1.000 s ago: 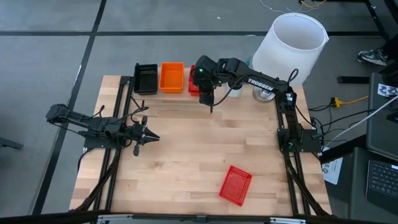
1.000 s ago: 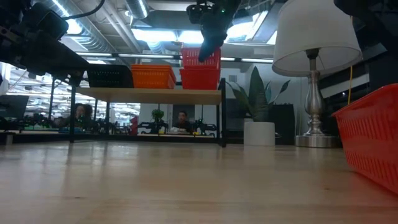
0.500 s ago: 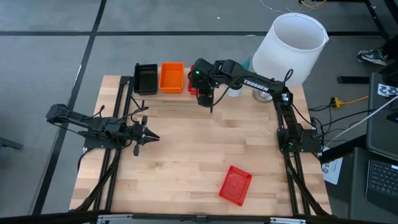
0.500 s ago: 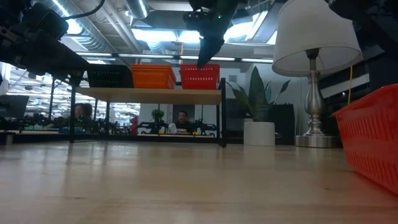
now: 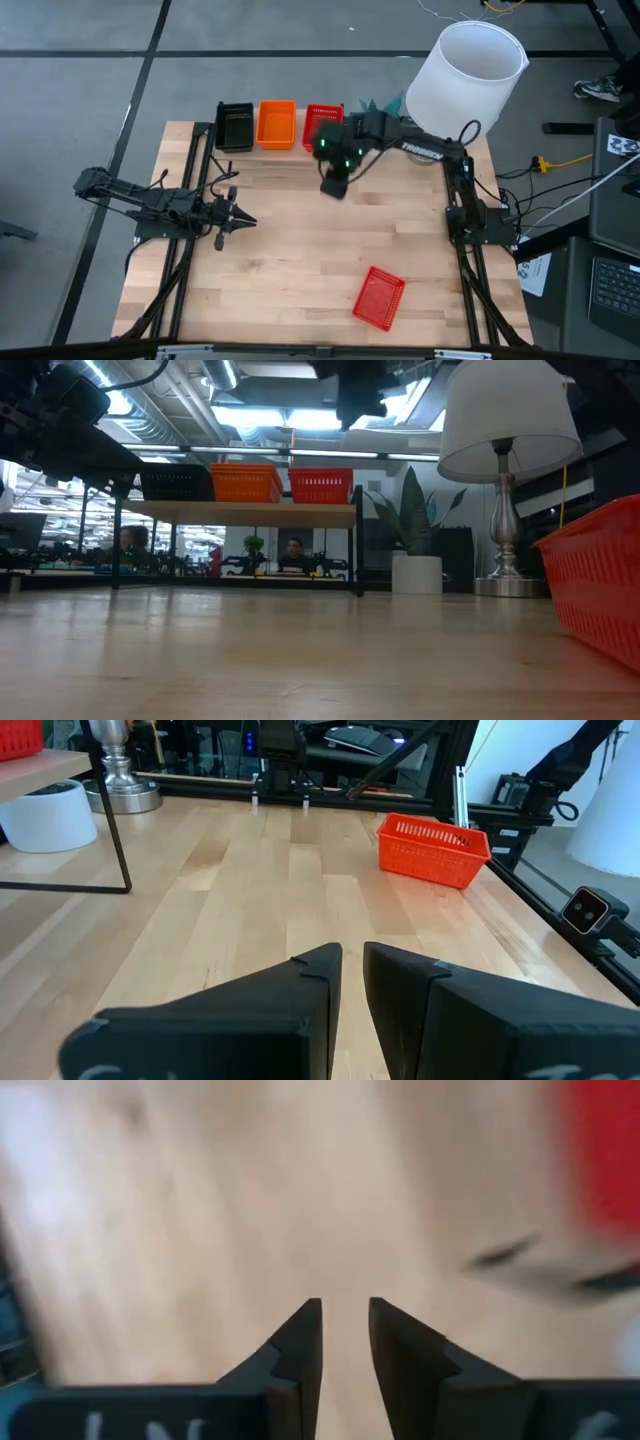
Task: Stack baskets on shelf by color
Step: Stack the red bin on top of the other stacked red bins on the shelf
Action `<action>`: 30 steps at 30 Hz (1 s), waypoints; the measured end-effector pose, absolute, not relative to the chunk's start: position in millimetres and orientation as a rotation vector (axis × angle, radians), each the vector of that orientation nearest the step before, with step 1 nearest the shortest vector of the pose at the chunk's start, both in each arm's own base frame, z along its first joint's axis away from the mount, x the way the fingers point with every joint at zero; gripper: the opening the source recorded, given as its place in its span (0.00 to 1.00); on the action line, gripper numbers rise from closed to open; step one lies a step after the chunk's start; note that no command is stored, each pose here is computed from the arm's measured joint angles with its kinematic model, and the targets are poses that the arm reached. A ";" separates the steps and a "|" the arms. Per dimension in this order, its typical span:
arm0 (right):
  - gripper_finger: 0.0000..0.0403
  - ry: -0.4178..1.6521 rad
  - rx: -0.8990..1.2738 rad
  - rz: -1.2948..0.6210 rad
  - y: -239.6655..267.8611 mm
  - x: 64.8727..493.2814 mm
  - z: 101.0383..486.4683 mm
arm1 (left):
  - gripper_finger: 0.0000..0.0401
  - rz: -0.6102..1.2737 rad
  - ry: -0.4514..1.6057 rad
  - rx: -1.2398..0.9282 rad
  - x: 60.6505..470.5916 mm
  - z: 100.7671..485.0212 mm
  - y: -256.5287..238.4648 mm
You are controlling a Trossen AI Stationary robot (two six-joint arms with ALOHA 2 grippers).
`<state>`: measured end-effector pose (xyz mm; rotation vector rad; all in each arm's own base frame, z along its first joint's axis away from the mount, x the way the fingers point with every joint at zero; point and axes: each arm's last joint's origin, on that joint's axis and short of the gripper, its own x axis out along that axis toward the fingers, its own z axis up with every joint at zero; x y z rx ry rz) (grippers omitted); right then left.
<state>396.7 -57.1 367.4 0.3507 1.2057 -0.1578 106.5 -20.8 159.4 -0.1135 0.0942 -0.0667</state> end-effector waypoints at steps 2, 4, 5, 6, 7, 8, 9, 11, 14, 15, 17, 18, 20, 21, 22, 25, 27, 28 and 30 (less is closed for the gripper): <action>0.21 1.288 0.407 -0.153 -33.5 393.1 364.6 | 0.10 -0.067 0.094 -0.114 106.5 159.4 -20.8; 0.21 1.313 0.410 -0.136 -7.7 393.8 362.5 | 0.10 -0.067 0.094 -0.113 106.5 159.4 -20.8; 0.21 1.321 0.402 -0.118 6.6 394.1 361.6 | 0.10 -0.067 0.094 -0.114 106.5 159.4 -20.8; 0.21 1.335 0.394 -0.102 21.9 393.6 360.4 | 0.10 -0.066 0.094 -0.114 106.5 159.4 -20.8; 0.21 1.344 0.389 -0.086 37.2 392.8 359.8 | 0.10 -0.067 0.094 -0.114 106.5 159.4 -20.8; 0.21 1.350 0.378 -0.070 53.2 390.9 359.9 | 0.10 -0.066 0.094 -0.114 106.5 159.4 -20.8; 0.21 1.352 0.364 -0.064 68.7 388.0 360.6 | 0.10 -0.067 0.094 -0.114 106.5 159.4 -20.8; 0.21 1.345 0.328 -0.093 98.3 381.7 360.6 | 0.10 -0.067 0.094 -0.114 106.5 159.4 -20.8; 0.21 1.312 0.263 -0.143 140.7 368.4 360.4 | 0.10 -0.066 0.094 -0.114 106.5 159.4 -20.8; 0.21 1.297 0.241 -0.150 153.8 363.4 360.6 | 0.10 -0.066 0.095 -0.113 106.5 159.3 -20.8; 0.21 1.258 0.214 -0.161 178.0 355.0 359.8 | 0.10 -0.067 0.094 -0.114 106.5 159.4 -20.8; 0.21 1.237 0.210 -0.162 189.7 351.1 359.3 | 0.10 -0.067 0.094 -0.113 106.5 159.4 -20.8; 0.21 1.215 0.229 -0.170 208.7 341.9 359.1 | 0.10 -0.066 0.094 -0.114 106.5 159.4 -20.8; 0.21 1.215 0.260 -0.184 216.2 337.6 358.6 | 0.10 -0.067 0.094 -0.114 106.5 159.4 -20.8; 0.21 1.214 0.299 -0.205 222.6 333.7 358.3 | 0.10 -0.066 0.094 -0.114 106.5 159.4 -20.8; 0.21 1.220 0.402 -0.279 237.8 323.4 354.8 | 0.10 -0.067 0.094 -0.114 106.5 159.4 -20.8; 0.21 1.219 0.421 -0.282 247.2 319.2 350.1 | 0.10 -0.066 0.094 -0.113 106.5 159.4 -20.8; 0.21 1.225 0.422 -0.285 251.2 317.0 347.2 | 0.10 -0.067 0.094 -0.111 106.5 159.4 -20.8; 0.23 1.245 0.457 -0.333 256.6 313.2 338.9 | 0.10 -0.067 0.094 -0.110 106.5 159.4 -20.8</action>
